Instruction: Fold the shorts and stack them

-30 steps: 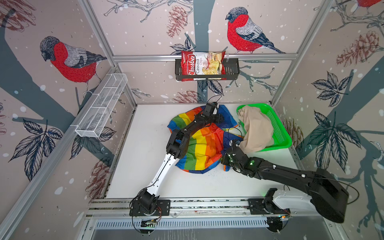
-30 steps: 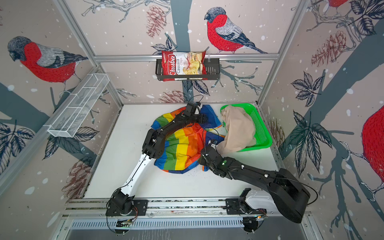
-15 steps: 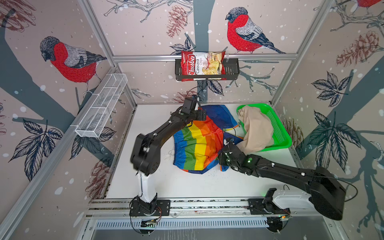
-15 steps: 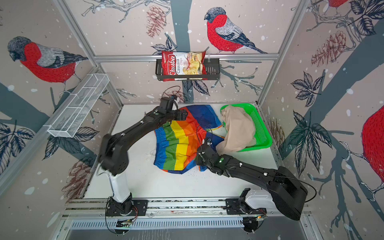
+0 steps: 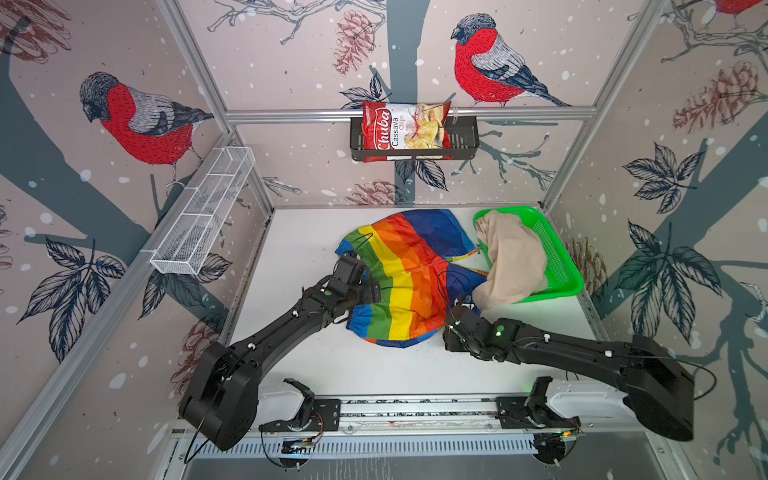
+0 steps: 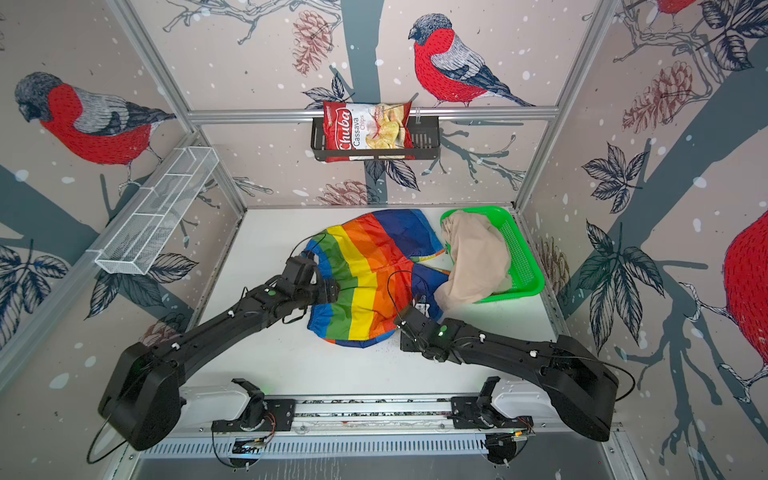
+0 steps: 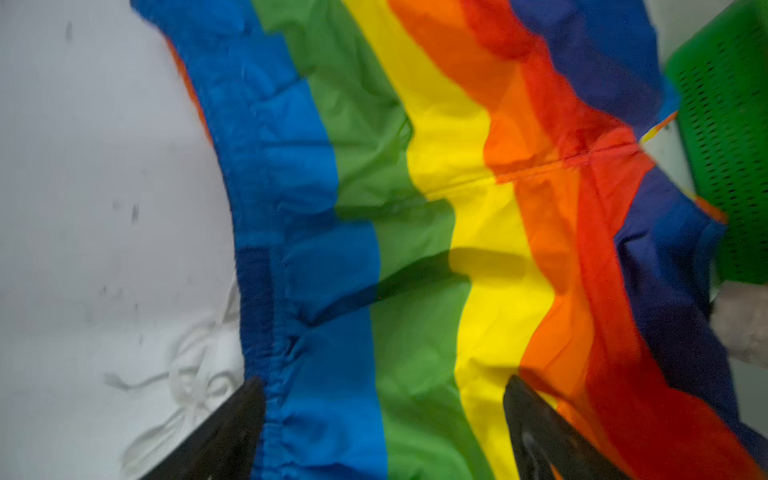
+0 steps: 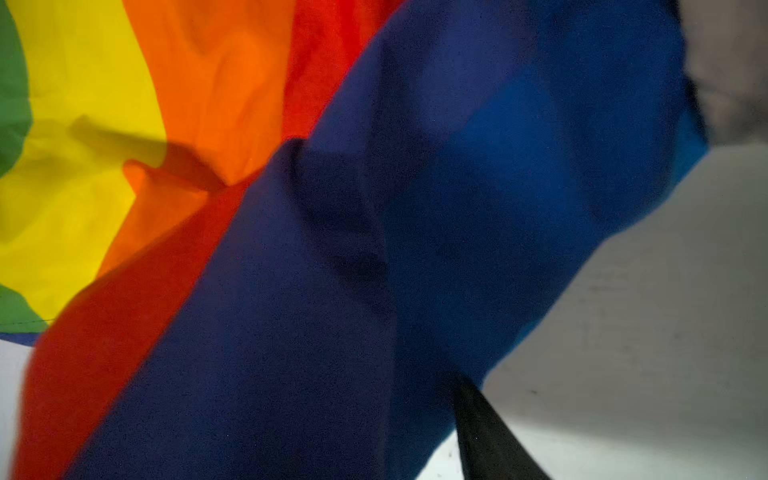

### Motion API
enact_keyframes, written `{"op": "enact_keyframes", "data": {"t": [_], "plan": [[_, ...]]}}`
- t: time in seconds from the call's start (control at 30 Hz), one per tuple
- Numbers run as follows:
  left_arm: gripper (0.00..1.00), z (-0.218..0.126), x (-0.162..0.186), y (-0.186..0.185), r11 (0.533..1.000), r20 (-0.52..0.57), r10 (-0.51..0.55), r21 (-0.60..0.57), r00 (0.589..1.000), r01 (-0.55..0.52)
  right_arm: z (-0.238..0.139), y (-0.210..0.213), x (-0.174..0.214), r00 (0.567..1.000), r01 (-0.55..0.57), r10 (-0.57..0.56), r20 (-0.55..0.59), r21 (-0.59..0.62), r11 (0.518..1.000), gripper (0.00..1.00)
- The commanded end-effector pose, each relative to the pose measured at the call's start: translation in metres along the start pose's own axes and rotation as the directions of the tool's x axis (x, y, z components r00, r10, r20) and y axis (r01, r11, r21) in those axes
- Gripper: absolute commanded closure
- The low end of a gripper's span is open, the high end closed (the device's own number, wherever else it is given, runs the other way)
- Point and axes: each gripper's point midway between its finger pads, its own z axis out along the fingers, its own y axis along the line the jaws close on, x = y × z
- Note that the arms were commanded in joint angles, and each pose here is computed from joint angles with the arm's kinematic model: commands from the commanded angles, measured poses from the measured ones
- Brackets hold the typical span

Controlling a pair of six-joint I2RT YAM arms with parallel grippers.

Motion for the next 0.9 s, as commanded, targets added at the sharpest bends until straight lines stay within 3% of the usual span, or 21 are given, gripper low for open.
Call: {"op": "enact_keyframes", "data": {"t": [0.0,0.07,0.17,0.27,0.57,0.87], "plan": [[0.1,-0.004,0.001,-0.004,0.999,-0.003,-0.032,0.027,0.999,0.032,0.0,-0.009,0.004,0.999,-0.036,0.036,-0.004,0.039,0.999,0.4],[0.09,-0.003,0.009,-0.004,0.999,-0.033,-0.038,0.034,0.999,0.039,0.0,-0.013,0.005,0.999,-0.04,0.039,0.003,0.057,0.998,0.43],[0.09,0.001,0.028,-0.001,0.996,-0.086,-0.072,0.045,0.994,0.076,0.001,-0.015,0.004,0.999,-0.05,0.05,0.016,0.059,0.997,0.75],[0.11,0.002,0.051,0.005,0.991,-0.149,-0.117,0.044,0.982,0.124,-0.001,-0.014,0.0,0.999,-0.047,0.045,0.027,0.062,0.997,0.88],[0.11,-0.001,0.096,0.022,0.982,-0.211,-0.182,0.01,0.96,0.188,0.005,-0.014,0.001,1.0,-0.021,0.02,0.005,0.096,0.995,0.93],[0.11,0.024,0.12,0.036,0.973,-0.227,-0.227,-0.019,0.947,0.229,0.009,-0.016,0.005,1.0,-0.018,0.02,-0.011,0.107,0.994,0.93]]}}
